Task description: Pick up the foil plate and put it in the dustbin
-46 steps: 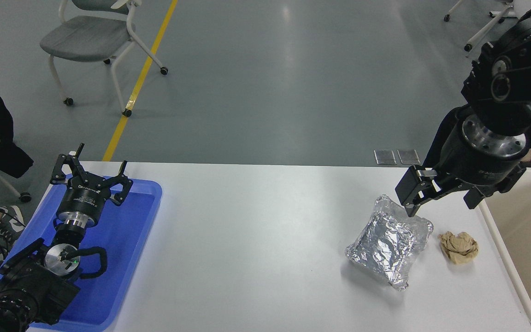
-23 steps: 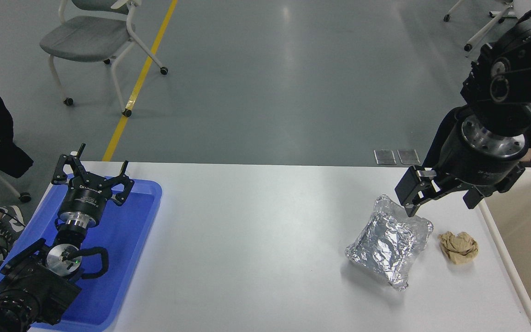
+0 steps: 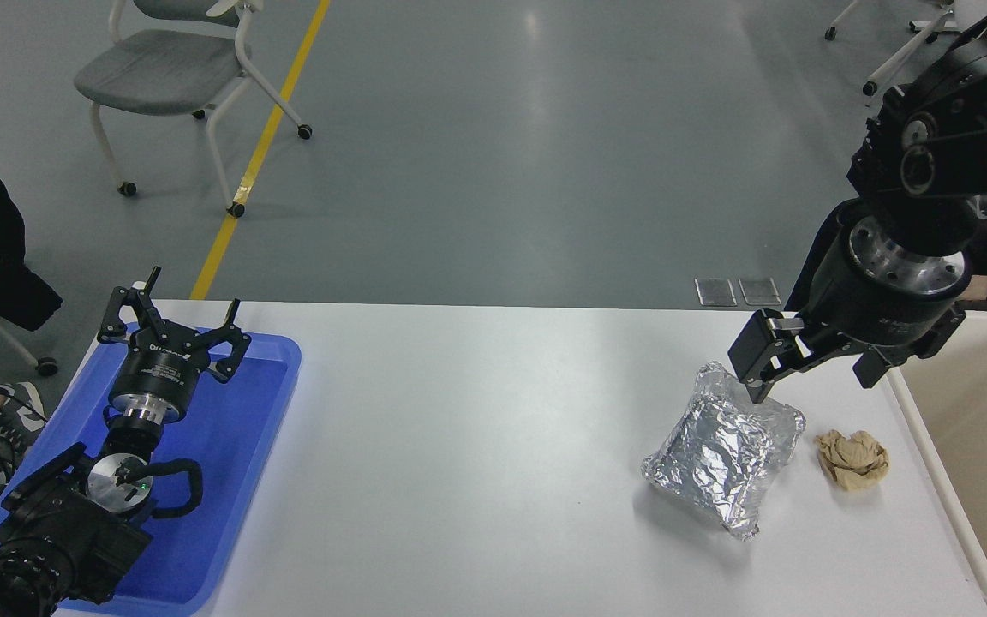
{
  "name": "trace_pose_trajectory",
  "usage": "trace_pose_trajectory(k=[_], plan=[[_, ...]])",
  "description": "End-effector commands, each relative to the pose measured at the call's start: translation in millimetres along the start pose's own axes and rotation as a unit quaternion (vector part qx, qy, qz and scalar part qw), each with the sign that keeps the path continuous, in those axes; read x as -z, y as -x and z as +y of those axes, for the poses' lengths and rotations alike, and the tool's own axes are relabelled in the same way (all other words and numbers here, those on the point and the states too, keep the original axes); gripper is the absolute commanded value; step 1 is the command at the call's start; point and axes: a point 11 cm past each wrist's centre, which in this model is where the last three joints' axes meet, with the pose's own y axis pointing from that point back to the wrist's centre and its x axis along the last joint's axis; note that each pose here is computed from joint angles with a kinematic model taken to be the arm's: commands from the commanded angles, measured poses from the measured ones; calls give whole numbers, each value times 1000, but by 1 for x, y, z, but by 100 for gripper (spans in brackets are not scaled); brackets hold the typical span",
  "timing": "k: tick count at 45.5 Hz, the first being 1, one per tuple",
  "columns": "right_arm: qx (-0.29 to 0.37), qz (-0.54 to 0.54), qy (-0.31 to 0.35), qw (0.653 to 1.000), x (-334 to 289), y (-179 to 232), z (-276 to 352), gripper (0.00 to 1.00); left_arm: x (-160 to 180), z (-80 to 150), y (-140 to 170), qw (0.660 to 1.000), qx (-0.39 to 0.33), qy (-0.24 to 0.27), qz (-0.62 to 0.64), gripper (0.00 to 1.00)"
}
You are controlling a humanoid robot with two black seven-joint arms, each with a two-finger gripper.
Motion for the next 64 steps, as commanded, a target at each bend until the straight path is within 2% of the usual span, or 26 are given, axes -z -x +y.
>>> trace_pose_trajectory(k=[1, 19, 25, 31, 43, 57, 64], plan=[[-8, 10, -12, 1000, 9, -8, -3, 100, 0, 0, 0, 1000, 0, 0, 0, 100], [-4, 0, -15, 1000, -6, -13, -28, 100, 0, 0, 0, 1000, 0, 0, 0, 100], [-23, -3, -26, 999, -4, -19, -42, 100, 0, 0, -1, 1000, -1, 0, 0, 100], [-46, 7, 0, 999, -21, -24, -60, 100, 0, 0, 0, 1000, 0, 0, 0, 100], [-43, -21, -1, 999, -48, -25, -95, 100, 0, 0, 0, 1000, 0, 0, 0, 100], [-40, -48, -26, 998, -46, -35, -137, 100, 0, 0, 0, 1000, 0, 0, 0, 100], [-34, -67, -10, 997, -61, -32, -158, 100, 0, 0, 0, 1000, 1, -1, 0, 100]])
